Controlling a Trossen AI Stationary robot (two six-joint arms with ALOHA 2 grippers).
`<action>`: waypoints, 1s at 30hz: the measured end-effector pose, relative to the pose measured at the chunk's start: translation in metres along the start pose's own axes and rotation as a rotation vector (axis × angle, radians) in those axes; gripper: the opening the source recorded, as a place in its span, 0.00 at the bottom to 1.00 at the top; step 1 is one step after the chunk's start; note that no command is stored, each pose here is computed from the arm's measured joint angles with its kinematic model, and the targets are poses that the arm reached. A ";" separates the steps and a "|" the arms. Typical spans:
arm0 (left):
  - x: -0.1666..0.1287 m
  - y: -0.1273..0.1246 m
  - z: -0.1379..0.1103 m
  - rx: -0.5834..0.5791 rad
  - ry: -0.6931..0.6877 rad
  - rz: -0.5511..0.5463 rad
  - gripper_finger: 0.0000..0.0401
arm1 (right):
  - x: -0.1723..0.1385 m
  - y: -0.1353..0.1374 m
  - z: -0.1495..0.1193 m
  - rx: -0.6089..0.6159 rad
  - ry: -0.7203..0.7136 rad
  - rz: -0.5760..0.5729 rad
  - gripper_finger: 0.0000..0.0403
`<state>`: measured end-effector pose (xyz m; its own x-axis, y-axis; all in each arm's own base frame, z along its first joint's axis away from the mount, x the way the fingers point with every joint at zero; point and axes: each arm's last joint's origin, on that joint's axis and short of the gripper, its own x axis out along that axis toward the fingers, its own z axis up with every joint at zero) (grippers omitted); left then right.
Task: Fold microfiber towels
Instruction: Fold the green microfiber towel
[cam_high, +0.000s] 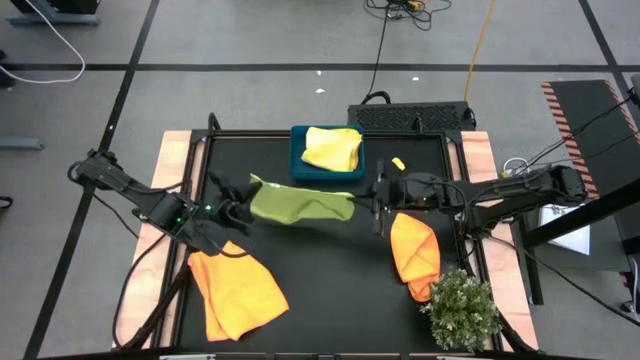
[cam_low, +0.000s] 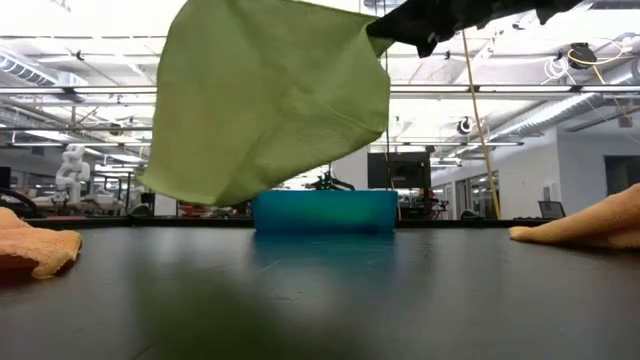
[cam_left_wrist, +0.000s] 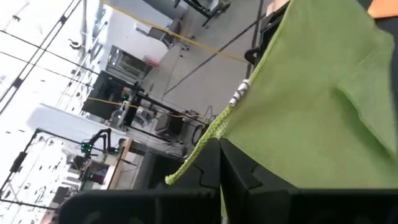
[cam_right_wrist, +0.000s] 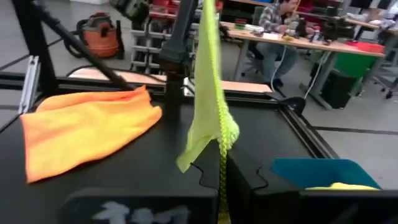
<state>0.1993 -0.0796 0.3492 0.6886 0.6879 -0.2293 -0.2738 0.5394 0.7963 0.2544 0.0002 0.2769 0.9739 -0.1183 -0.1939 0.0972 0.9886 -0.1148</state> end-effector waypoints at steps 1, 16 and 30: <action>-0.001 0.001 0.001 -0.012 -0.004 0.006 0.00 | 0.000 -0.001 0.002 0.001 -0.007 -0.004 0.00; 0.004 0.005 0.000 0.005 0.028 0.069 0.00 | 0.000 -0.012 0.001 -0.048 0.021 -0.181 0.00; -0.023 -0.010 0.015 -0.260 -0.145 -0.145 0.00 | -0.019 0.028 0.015 0.112 -0.056 0.111 0.00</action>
<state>0.1962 -0.1079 0.3553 0.8160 0.5291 -0.2328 -0.3154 0.7450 0.5878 0.2421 0.0319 0.2917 0.9896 -0.0056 -0.1440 0.0077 0.9999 0.0144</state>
